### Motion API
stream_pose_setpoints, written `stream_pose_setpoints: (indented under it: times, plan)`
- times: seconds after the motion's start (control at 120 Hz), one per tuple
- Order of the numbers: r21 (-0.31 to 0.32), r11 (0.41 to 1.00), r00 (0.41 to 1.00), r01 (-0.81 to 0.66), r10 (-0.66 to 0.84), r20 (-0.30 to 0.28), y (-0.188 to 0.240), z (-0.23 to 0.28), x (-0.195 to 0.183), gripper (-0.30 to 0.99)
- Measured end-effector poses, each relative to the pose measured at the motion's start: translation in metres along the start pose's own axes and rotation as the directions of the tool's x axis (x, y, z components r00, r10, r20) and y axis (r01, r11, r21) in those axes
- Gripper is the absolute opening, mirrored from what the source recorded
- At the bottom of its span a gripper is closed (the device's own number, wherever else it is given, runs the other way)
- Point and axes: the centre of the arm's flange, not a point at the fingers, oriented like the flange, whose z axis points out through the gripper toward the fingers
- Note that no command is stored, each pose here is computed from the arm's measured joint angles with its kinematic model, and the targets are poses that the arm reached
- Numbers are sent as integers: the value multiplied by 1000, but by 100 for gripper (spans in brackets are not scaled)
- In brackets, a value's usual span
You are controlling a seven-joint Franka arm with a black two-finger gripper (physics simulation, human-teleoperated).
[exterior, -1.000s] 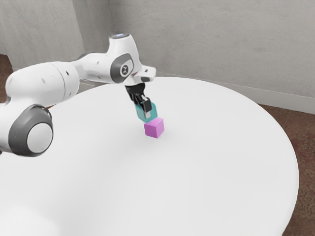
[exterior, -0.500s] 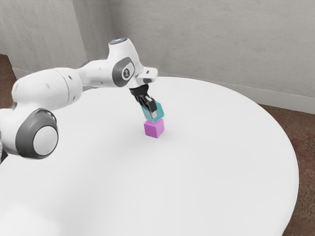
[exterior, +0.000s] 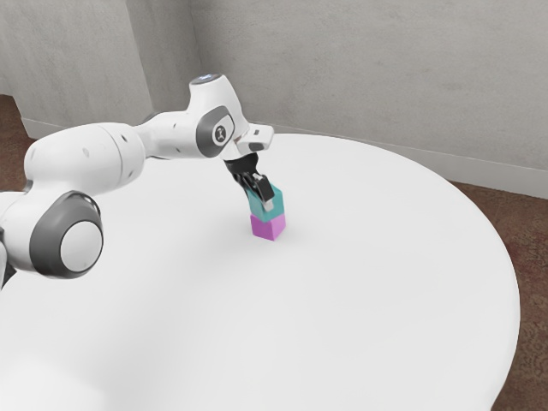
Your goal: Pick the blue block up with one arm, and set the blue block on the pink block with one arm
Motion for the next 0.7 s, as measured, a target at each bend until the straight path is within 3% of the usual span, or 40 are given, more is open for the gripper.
stream_pose_setpoints:
  times: [0.158,0.275,0.342,0.433,0.517,0.592,0.7]
  plan:
    - [7,1000,1000,-5,5,-10,7,-27,-1,67]
    - [55,998,998,-23,26,-55,55,-157,-29,68]
    - [58,998,999,-24,26,-31,83,-217,-58,68]
    - [105,994,1000,26,-26,-1,111,-317,-139,68]
    - [107,990,994,91,-97,53,103,-332,-179,69]
    - [87,991,988,104,-113,108,105,-327,-183,69]
    - [81,990,982,118,-128,139,110,-335,-184,69]
